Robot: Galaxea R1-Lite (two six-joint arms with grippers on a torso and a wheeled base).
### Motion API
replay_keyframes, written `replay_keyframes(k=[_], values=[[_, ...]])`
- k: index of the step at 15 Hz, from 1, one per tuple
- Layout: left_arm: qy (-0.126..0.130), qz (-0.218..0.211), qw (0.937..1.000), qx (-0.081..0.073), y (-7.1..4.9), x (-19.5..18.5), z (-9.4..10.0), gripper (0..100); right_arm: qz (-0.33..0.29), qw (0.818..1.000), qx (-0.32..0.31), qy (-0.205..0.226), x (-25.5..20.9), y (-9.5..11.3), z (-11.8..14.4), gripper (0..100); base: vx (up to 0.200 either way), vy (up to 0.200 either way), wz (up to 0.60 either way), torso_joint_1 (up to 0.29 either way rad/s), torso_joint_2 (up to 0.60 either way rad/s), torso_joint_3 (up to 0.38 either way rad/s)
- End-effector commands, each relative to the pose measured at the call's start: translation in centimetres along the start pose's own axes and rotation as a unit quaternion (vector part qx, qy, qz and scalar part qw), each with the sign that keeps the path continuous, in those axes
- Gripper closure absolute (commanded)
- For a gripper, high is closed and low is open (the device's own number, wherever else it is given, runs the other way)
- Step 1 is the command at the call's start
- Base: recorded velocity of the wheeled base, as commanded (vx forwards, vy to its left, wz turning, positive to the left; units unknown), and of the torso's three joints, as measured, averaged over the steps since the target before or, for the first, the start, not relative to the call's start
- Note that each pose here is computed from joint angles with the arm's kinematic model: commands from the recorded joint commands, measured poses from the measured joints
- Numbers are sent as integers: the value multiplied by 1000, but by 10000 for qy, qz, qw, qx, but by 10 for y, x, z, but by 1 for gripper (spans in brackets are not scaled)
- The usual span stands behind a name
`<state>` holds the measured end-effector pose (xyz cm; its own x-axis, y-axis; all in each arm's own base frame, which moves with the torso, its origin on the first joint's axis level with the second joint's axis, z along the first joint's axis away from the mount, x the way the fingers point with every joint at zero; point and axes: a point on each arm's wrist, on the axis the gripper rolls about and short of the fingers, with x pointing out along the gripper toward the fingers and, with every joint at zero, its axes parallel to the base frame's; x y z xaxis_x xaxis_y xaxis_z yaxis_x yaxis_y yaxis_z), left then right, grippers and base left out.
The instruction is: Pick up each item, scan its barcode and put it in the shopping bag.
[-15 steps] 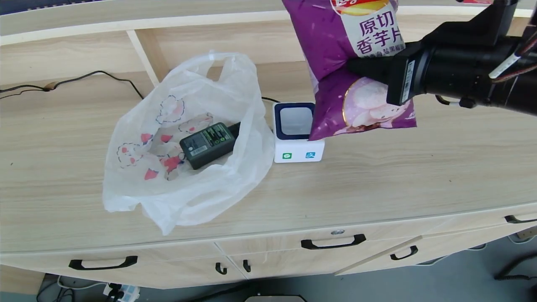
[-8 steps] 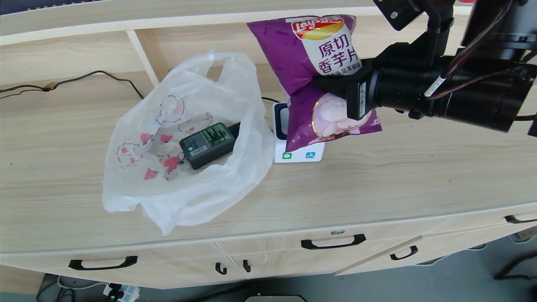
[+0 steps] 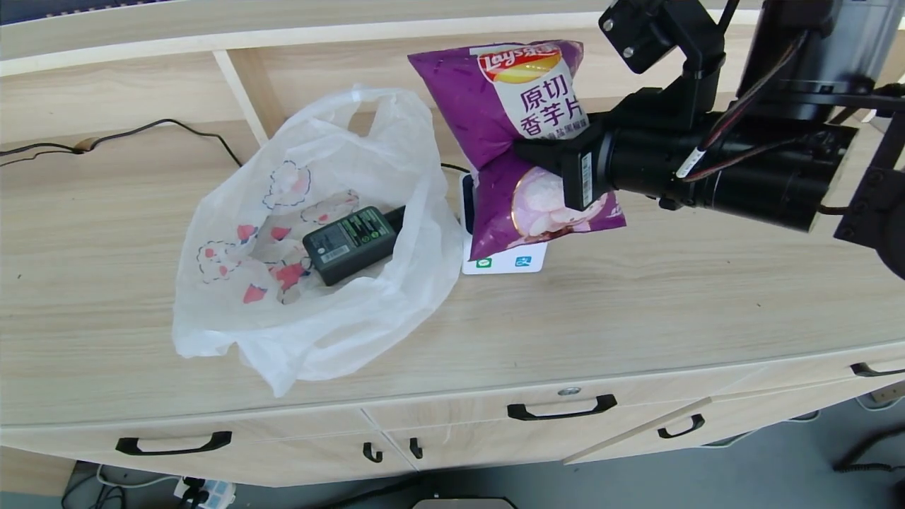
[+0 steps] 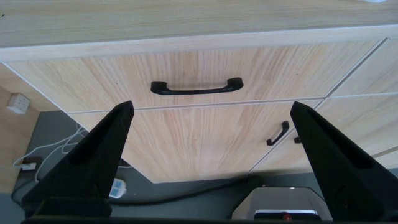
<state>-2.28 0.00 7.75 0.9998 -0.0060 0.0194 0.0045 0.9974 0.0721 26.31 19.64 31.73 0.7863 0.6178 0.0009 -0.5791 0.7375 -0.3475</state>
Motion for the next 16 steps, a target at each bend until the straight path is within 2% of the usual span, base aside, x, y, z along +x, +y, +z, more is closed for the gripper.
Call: replay_keyframes(k=[1,4,6,9,11,13,14,16], values=[[-3,-1,10000,0,0,0,0,0,4,10000,-4,36,5,3,-7,100,0,0,0,0,0,0],[5,-1,10000,0,0,0,0,0,0,10000,-5,4,0,2,-5,100,0,0,0,0,0,0],[-3,-1,10000,-8,0,0,0,0,-78,9998,-9,-163,-26,-2,8,100,0,0,0,0,0,0],[-3,-1,10000,0,0,0,0,0,-370,9985,-8,-398,-92,-5,26,100,0,0,0,0,0,0],[5,-1,10000,-8,0,0,0,0,-521,9985,22,-146,-137,-4,24,100,0,0,0,0,0,0],[5,-1,10000,-8,0,0,0,0,-593,9969,248,449,-187,-1,14,100,0,0,0,0,0,0],[12,-2,10000,-16,0,0,0,0,-573,9967,291,487,-194,0,11,100,0,0,0,0,0,0],[12,-2,10000,-23,0,0,0,0,-618,9961,438,459,-203,1,8,100,-200,0,0,2,2,2]])
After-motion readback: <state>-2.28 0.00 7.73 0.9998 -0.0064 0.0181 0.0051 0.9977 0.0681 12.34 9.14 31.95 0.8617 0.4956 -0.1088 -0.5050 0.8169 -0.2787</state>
